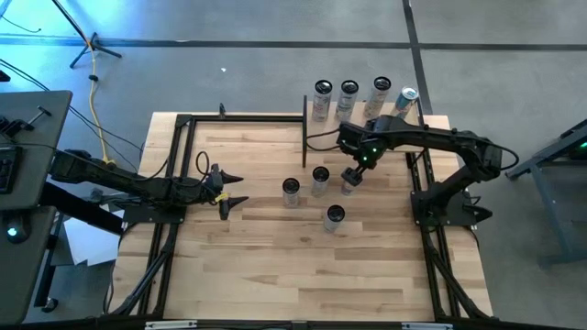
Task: Place canned beverage on shelf
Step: Put the blue soda can on the shelf aligned with the blue soda can
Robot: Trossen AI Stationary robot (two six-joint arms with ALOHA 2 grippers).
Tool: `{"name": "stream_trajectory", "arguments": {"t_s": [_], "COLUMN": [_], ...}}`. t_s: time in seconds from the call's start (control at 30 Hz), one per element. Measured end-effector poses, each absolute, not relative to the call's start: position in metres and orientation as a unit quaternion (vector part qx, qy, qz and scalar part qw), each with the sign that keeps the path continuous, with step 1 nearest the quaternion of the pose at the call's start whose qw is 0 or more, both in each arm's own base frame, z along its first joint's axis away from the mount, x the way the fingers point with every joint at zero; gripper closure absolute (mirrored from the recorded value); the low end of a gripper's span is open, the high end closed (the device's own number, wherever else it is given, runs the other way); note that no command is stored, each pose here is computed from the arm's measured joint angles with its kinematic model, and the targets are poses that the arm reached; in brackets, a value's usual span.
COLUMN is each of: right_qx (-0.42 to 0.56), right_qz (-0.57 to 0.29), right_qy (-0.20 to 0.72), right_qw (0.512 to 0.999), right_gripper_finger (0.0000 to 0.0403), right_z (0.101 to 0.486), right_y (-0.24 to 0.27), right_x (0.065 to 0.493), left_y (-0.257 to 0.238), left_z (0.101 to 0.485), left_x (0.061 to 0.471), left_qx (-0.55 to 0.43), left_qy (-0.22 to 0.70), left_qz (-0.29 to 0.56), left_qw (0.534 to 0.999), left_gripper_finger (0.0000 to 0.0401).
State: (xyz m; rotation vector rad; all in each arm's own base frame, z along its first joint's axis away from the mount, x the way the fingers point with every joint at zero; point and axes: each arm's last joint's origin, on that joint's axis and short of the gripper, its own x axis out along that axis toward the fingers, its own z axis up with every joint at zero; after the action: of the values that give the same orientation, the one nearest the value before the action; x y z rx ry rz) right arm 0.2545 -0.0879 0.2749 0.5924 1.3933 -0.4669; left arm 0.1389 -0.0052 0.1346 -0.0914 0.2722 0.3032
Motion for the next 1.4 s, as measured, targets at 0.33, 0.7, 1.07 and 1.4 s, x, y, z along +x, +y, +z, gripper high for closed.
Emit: {"name": "stream_trajectory", "arguments": {"t_s": [0.33, 0.7, 1.07, 1.4], "right_qx": [0.265, 0.254, 0.221, 0.234], "right_qz": [-0.190, -0.180, -0.168, -0.129], "right_qy": [0.652, 0.659, 0.665, 0.667], "right_qw": [0.684, 0.684, 0.693, 0.695], "right_gripper_finger": [0.0014, 0.0030, 0.0178, 0.0178], "right_z": [0.252, 0.248, 0.249, 0.263], "right_y": [-0.096, -0.098, -0.095, -0.082], "right_x": [0.269, 0.271, 0.272, 0.262], "left_y": [-0.005, -0.005, -0.005, -0.005], "left_z": [0.135, 0.135, 0.135, 0.135], "left_x": [0.139, 0.139, 0.139, 0.139], "left_qx": [-0.045, -0.045, -0.045, -0.045], "left_qy": [0.135, 0.135, 0.135, 0.135], "left_qz": [0.151, 0.150, 0.151, 0.151], "left_qw": [0.978, 0.978, 0.978, 0.978], "left_gripper_finger": [0.0096, 0.0096, 0.0096, 0.0096]}}
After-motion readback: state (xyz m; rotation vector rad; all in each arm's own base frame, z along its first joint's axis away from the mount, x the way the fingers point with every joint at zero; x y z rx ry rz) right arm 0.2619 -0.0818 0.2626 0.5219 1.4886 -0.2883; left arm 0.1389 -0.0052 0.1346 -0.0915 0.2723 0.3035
